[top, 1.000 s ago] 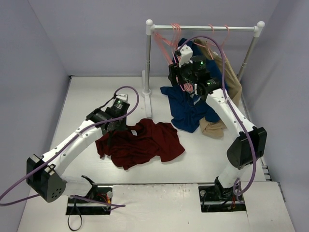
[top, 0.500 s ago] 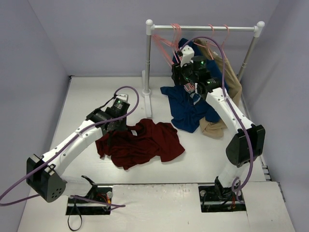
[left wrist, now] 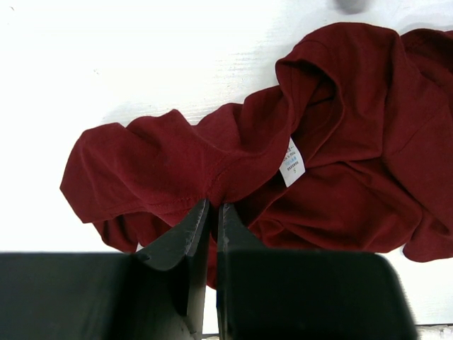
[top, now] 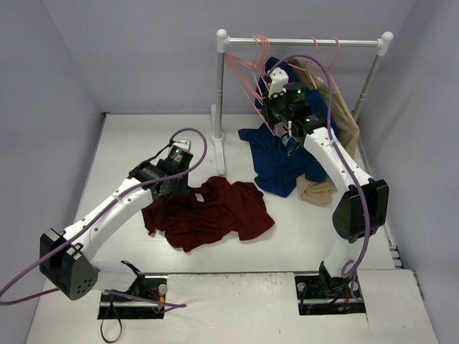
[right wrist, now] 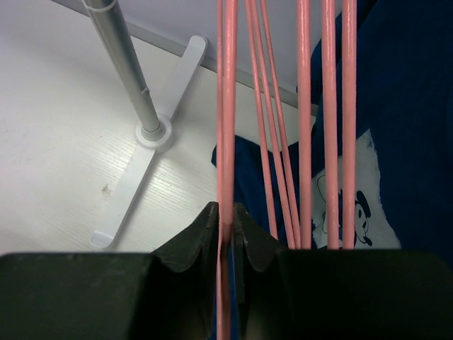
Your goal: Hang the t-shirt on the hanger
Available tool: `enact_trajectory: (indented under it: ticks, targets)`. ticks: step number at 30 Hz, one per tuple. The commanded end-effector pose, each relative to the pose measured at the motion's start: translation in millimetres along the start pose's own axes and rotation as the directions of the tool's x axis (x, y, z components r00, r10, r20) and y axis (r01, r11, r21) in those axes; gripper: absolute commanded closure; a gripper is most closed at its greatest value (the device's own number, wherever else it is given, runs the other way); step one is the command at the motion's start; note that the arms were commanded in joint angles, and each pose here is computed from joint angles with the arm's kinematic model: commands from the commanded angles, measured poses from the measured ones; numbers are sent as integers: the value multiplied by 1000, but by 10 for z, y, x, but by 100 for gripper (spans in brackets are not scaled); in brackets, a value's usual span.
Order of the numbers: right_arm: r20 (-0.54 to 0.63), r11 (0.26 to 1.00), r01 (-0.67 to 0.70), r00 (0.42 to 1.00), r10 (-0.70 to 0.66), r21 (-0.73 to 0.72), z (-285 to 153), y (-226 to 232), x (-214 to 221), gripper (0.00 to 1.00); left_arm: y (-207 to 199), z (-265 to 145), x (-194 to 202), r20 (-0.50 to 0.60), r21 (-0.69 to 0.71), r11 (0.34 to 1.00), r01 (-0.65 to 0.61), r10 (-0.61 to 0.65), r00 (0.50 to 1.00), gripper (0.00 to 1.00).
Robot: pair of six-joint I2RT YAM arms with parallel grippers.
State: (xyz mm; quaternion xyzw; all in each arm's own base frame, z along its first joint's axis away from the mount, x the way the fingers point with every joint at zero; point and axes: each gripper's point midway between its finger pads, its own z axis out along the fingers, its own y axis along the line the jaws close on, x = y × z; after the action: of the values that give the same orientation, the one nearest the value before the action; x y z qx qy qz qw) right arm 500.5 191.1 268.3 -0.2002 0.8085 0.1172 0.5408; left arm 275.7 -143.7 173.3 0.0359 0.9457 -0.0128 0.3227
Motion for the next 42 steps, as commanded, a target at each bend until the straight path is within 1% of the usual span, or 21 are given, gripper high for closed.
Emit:
enact_trajectory:
  ticks: [1, 2, 3, 6, 11, 14, 19, 22, 24, 26, 28, 29, 31, 32, 34, 36, 40, 42]
  targets:
    - [169, 1000, 8, 986, -7, -1, -107, -43, -587, 93, -25, -95, -220, 57, 19, 1000, 1, -2, 998, 100]
    - [179, 1000, 9, 984, -8, -6, -135, -33, -626, 94, -20, -95, -219, 57, 16, 1000, 0, -1, 998, 100]
    - [192, 1000, 11, 981, -10, -6, -175, -30, -680, 98, -17, -91, -218, 57, 14, 1000, -3, 2, 998, 100]
    - [234, 1000, 16, 972, -15, 0, -323, -28, -847, 100, -13, -93, -214, 58, 14, 1000, -1, 1, 998, 100]
    - [300, 1000, 15, 954, -19, 14, -616, -26, -1088, 100, 13, -95, -229, 66, 0, 1000, -1, 1, 998, 100]
    - [321, 1000, 14, 947, -20, 19, -746, -20, -1145, 100, 12, -97, -250, 70, -2, 1000, -6, 6, 998, 100]
    - [327, 1000, 14, 945, -15, 4, -943, 39, -1087, 100, 23, -84, -290, 76, -14, 1000, -15, 16, 997, 100]
    - [320, 1000, 8, 947, 1, -27, -1116, 134, -955, 100, 36, -81, -321, 84, -20, 999, -29, 30, 996, 100]
    - [278, 999, -4, 961, 16, -45, -1129, 188, -695, 100, 63, -72, -347, 92, -32, 998, -56, 59, 994, 100]
    - [276, 998, -2, 961, 18, -57, -1284, 238, -584, 100, 76, -66, -398, 108, -36, 996, -76, 79, 991, 100]
    - [234, 997, -4, 972, 21, -71, -1353, 293, -270, 100, 117, -62, -484, 130, -45, 994, -99, 104, 986, 100]
    - [243, 997, -1, 970, 19, -73, -1462, 313, -229, 100, 128, -64, -519, 139, -46, 993, -105, 110, 984, 100]
    - [219, 996, -1, 976, 21, -93, -1578, 377, 32, 100, 142, -65, -632, 169, -46, 989, -140, 146, 975, 100]
    - [238, 994, 6, 971, 20, -108, -1706, 426, 40, 100, 143, -65, -685, 184, -45, 987, -154, 159, 970, 100]
    - [241, 984, 14, 970, 30, -179, -1879, 582, 162, 100, 156, -77, -785, 207, -49, 977, -207, 212, 955, 100]
    - [242, 967, 15, 969, 48, -254, -2041, 746, 279, 100, 175, -76, -899, 231, -44, 971, -236, 240, 943, 100]
    - [198, 912, -9, 975, 98, -410, -2250, 1079, 646, 100, 208, -56, -1107, 270, 8, 970, -243, 232, 934, 100]
    - [192, 887, -9, 975, 110, -461, -2341, 1197, 722, 100, 185, -78, -1191, 287, 20, 965, -262, 245, 926, 100]
